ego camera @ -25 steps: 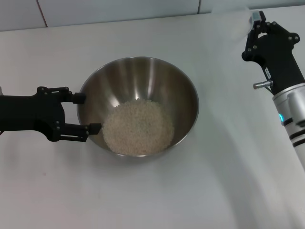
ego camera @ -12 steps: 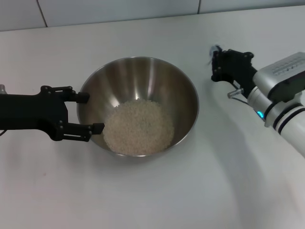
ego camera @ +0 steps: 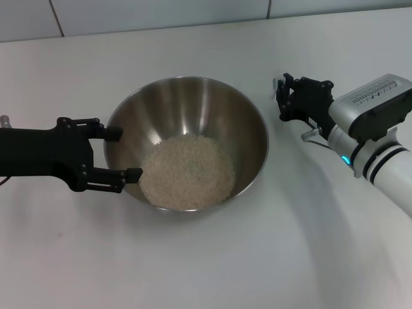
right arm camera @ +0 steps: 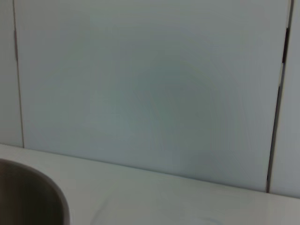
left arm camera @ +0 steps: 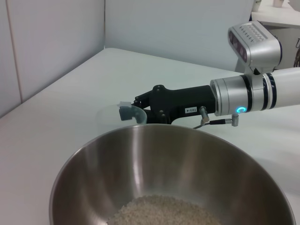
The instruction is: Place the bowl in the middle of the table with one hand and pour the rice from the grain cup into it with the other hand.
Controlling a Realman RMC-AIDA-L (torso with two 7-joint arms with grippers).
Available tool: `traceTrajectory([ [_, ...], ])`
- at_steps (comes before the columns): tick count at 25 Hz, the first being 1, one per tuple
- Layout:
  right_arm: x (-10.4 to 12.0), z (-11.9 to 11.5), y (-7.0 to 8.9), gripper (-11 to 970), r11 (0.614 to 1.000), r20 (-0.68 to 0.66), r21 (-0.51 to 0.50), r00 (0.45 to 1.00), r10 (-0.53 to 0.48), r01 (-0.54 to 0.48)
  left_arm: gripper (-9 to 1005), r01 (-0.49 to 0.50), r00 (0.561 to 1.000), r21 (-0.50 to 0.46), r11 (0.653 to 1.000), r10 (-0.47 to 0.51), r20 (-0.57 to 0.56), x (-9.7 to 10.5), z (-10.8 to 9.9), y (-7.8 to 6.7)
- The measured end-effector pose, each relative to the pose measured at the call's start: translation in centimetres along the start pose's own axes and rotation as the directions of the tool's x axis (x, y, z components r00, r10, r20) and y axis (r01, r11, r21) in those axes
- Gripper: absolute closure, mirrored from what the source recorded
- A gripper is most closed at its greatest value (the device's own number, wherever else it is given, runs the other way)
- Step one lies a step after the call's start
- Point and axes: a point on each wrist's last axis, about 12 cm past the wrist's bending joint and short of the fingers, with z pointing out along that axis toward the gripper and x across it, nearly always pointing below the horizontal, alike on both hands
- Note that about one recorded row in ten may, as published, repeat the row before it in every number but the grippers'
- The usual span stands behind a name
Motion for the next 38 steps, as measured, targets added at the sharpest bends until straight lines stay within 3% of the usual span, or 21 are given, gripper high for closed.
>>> traceTrajectory([
  [6,0.9,-0.9,0.5,844,1.0,-0.012,-0.014,1.0,0.003,-0.003,123,0.0,1.0,0.001,1.0,0.0,-0.001,0.0,0.0,0.0],
  [12,2.2,-2.9,0.6,616,0.999,-0.002,0.008,0.999,0.053,-0.053,123,0.0,1.0,0.0,1.0,0.0,-0.003,0.0,0.0,0.0],
  [16,2.9,-6.1,0.5,431,0.99,0.113,0.05,0.985,0.129,-0.135,123,0.002,1.0,0.004,1.0,-0.002,-0.007,0.1,0.0,-0.1],
  [19,2.8,-8.9,-0.2,214,0.977,0.25,0.077,0.952,0.176,-0.2,123,0.0,1.0,0.005,1.0,0.0,-0.009,0.2,-0.1,-0.1],
  [22,1.7,-11.7,-1.1,200,0.979,0.416,0.031,0.893,0.17,-0.201,123,0.0,1.0,0.006,1.0,0.0,-0.01,0.2,-0.1,-0.2],
  [25,0.2,-12.6,-2.2,185,0.985,0.487,-0.104,0.857,0.171,-0.137,123,-0.001,1.0,0.008,1.0,0.001,-0.011,0.3,-0.1,-0.2],
  [29,-2.3,-11.3,-4.3,185,0.923,0.394,-0.384,0.899,0.194,-0.031,123,-0.003,1.0,0.008,1.0,0.003,-0.011,0.3,-0.1,-0.2],
  [33,-5.0,-9.0,-5.3,186,0.835,0.255,-0.55,0.954,0.16,0.007,123,-0.002,1.0,0.006,1.0,0.002,-0.011,0.3,-0.1,-0.2],
  [38,-9.1,-6.3,-5.7,186,0.716,-0.009,-0.698,1.0,-0.018,0.006,123,-0.006,1.0,0.004,1.0,0.006,-0.007,0.1,-0.1,-0.1],
])
